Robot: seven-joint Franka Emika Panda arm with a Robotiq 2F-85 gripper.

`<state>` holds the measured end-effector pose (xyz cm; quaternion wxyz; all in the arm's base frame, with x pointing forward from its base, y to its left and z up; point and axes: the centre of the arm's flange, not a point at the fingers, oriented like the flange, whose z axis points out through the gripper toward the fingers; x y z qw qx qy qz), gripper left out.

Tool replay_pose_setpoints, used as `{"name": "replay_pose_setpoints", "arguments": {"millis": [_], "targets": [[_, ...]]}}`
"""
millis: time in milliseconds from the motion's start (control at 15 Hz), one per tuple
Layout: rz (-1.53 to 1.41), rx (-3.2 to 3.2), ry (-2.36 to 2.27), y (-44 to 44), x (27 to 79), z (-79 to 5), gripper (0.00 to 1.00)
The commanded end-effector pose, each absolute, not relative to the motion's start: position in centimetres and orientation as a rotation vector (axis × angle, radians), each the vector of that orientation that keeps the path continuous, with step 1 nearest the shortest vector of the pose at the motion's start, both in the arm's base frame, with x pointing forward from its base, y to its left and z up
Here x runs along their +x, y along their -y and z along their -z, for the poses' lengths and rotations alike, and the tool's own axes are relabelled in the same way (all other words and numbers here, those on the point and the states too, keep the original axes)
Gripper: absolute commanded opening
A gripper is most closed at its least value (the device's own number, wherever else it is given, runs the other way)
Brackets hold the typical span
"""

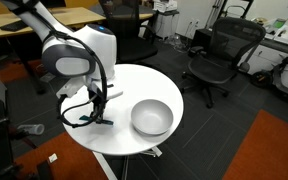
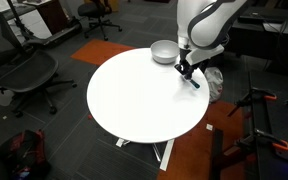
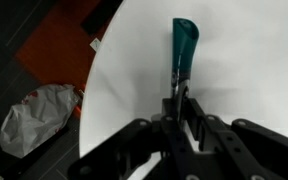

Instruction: Move the green marker to the right

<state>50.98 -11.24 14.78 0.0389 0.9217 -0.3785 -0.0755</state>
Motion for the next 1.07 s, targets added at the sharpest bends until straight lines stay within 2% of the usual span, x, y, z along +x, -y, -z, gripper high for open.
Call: {"name": "replay_pose_setpoints", "arguments": {"millis": [0, 1000], "targets": [[0.167, 2.763, 1.283, 12.4, 49.7, -15.5, 0.05], [0.083, 2.734, 1.335, 16.2, 51.0, -14.9, 0.05]]}}
